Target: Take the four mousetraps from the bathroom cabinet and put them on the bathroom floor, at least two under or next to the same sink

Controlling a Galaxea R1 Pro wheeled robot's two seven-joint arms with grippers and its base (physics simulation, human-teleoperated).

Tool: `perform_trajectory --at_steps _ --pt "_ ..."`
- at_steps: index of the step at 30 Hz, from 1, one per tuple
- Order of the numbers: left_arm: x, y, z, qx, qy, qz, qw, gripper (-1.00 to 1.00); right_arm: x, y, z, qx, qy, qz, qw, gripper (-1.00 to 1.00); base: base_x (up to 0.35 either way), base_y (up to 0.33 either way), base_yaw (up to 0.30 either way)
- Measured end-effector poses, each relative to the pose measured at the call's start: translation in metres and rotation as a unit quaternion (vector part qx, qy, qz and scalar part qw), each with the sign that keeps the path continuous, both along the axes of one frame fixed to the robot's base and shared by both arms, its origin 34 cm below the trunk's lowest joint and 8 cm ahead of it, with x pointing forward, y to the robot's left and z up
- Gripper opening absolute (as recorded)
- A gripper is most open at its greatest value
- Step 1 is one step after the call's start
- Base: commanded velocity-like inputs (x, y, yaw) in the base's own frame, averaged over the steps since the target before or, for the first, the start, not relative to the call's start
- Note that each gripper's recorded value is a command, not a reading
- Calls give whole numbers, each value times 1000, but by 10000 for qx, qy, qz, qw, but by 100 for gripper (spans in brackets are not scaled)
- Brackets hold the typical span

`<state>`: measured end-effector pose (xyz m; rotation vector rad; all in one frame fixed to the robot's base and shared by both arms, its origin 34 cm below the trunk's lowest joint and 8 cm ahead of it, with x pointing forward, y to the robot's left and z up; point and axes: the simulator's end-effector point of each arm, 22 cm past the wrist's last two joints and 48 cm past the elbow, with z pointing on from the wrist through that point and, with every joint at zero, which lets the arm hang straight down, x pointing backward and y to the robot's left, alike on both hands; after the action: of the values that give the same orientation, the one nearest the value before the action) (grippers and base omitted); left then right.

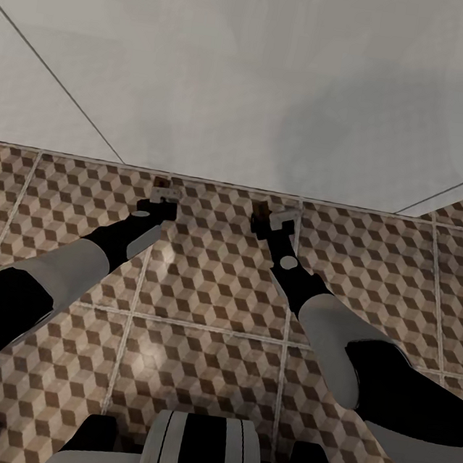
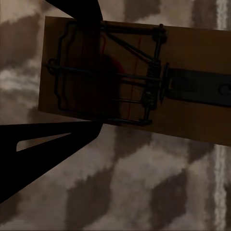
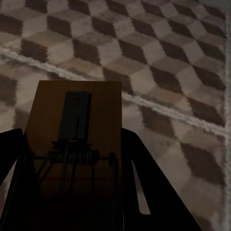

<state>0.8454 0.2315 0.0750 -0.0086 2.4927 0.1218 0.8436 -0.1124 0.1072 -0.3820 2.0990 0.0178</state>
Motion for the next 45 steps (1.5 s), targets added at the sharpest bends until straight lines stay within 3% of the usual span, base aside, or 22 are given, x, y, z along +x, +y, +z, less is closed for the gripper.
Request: perform_trajectory --at_steps 12,21,45 --pt "1 -3 0 -22 -7 -21 10000 -100 1 0 0 4 -16 0 10000 -100 0 0 0" --pt "9 -16 6 -145 -125 -84 9998 -100 6 1 4 31 -113 -17 9999 -100 0 0 0" --pt "8 -17 -1 -154 -106 -88 9998 -100 15 3 9 -9 -282 63 9996 -100 0 0 0"
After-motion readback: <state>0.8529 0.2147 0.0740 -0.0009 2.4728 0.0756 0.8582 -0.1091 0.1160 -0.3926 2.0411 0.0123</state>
